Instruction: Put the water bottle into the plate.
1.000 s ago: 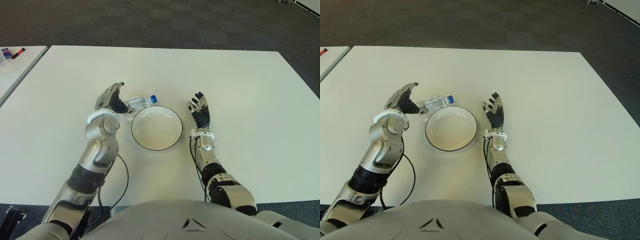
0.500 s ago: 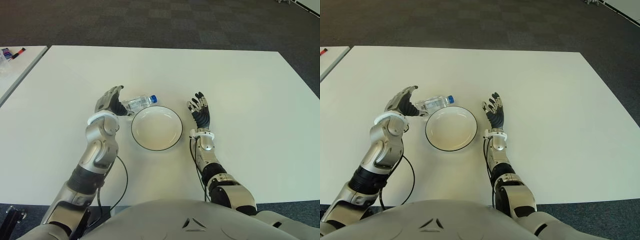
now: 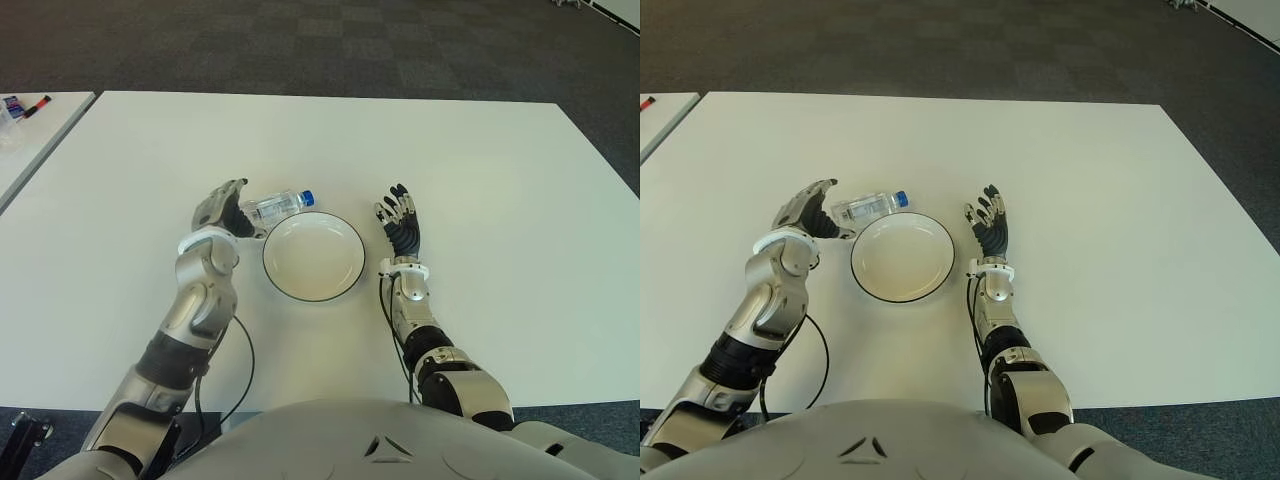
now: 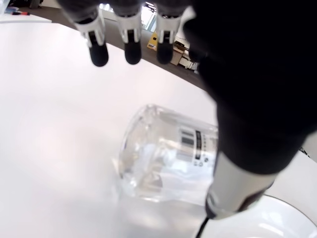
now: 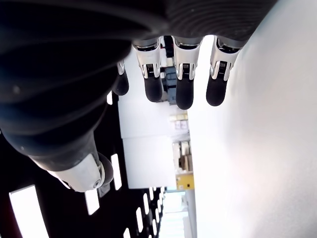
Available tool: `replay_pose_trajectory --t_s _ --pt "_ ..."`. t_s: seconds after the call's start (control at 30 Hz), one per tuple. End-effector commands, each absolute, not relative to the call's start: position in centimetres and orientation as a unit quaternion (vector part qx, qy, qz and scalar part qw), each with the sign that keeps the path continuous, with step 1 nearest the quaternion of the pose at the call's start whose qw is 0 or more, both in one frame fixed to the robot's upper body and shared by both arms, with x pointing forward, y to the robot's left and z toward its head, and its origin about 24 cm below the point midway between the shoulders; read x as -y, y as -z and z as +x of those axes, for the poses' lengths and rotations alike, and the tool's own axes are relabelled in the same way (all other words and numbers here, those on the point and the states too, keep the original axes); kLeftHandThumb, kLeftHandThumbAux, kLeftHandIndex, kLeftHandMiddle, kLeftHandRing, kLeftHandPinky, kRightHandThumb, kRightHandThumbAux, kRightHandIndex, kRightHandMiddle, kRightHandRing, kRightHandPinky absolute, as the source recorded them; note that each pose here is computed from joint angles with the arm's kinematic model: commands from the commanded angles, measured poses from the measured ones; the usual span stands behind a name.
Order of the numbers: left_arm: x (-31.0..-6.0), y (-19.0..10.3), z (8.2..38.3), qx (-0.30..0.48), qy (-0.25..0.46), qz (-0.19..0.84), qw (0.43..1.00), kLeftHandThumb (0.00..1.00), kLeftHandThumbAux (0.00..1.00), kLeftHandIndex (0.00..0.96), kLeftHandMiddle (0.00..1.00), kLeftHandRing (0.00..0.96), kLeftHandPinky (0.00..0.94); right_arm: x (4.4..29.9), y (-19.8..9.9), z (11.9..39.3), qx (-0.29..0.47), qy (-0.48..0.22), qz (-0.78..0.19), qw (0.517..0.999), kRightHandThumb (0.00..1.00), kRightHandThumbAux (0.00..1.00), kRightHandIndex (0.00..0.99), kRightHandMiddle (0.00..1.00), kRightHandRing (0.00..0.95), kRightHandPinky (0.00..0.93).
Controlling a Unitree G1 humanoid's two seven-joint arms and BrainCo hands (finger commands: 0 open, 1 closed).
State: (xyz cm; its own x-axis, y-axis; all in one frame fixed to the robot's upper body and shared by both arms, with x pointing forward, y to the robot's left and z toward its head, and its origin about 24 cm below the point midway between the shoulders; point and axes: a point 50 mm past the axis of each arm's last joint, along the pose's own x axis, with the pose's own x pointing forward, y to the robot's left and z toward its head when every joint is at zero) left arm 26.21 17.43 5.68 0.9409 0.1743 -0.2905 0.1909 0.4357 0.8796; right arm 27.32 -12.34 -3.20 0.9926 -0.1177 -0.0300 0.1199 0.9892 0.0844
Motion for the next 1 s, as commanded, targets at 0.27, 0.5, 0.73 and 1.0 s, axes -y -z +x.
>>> replay_pose_trajectory --t_s 0.27,0.5,0.73,1.0 --pt "-17.4 -4.4 26.3 -0.186 0.016 0.547 0.816 0.000 0.893 0.000 0.017 0.032 0.107 11.6 6.0 24.9 -0.090 0.068 0.059 0.992 0.038 0.699 0.070 0.116 0.131 0.171" --pt "-17.4 -4.2 26.4 -0.191 0.016 0.547 0.815 0.000 0.891 0.000 0.019 0.039 0.116 11.6 6.0 24.9 -0.087 0.068 0.060 0.992 0.036 0.689 0.071 0.116 0.130 0.174" --pt "-17.5 -4.0 26.4 -0.192 0.013 0.546 0.815 0.000 0.890 0.000 0.020 0.041 0.118 11.6 6.0 24.9 -0.088 0.067 0.059 0.992 0.035 0.692 0.071 0.119 0.133 0.174" --pt "-17.6 -3.7 26.5 -0.190 0.013 0.549 0.813 0.000 0.888 0.000 0.020 0.041 0.117 11.6 6.0 24.9 -0.088 0.067 0.060 0.992 0.036 0.696 0.071 0.119 0.132 0.172"
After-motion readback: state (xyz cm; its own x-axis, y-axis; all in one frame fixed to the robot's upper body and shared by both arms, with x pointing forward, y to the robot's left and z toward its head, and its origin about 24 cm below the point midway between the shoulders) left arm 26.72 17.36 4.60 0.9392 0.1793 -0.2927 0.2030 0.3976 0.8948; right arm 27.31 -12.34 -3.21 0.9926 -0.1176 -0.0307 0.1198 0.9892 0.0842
